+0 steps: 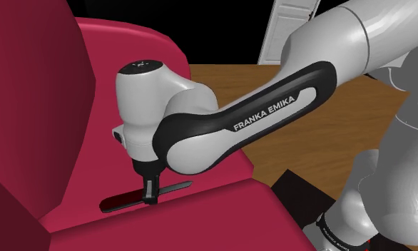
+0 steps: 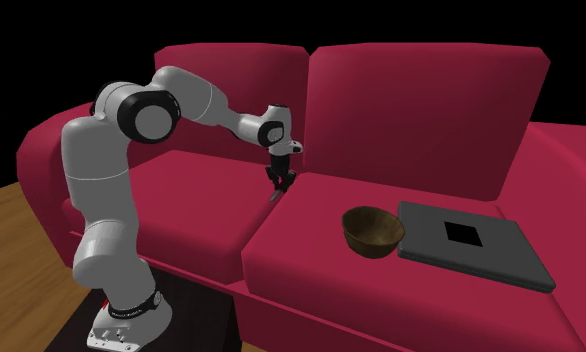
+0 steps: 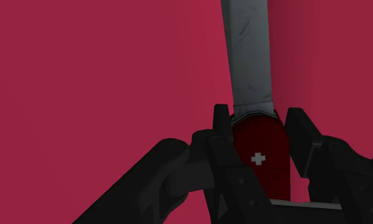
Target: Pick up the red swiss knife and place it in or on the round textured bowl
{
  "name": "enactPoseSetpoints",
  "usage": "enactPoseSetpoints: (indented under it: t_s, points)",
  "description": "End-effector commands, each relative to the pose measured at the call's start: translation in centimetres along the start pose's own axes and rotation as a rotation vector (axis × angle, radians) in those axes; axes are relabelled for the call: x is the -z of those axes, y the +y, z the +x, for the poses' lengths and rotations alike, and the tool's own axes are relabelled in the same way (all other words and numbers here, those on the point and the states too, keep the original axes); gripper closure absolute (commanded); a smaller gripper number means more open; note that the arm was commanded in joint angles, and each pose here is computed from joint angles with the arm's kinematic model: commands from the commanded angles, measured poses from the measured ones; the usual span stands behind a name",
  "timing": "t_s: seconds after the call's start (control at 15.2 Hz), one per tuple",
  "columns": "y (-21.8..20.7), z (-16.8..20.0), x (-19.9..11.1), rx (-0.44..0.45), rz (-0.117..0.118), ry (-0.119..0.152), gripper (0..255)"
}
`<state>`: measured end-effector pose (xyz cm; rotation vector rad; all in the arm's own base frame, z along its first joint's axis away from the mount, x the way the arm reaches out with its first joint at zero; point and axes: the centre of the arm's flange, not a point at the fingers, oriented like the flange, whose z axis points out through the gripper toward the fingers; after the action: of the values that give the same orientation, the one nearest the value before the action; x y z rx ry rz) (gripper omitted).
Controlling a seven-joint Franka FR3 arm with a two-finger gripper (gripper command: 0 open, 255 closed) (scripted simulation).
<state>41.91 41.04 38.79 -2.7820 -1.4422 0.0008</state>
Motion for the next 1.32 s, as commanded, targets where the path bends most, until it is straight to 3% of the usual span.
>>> enactPoseSetpoints:
  t_s: [0.0,1.25]
  points:
    - [0.0,0.0,0.8,0.001,0.001,-0.001,255]
    - [-0.1,0.0,10.8,0.001,0.001,-0.001,255]
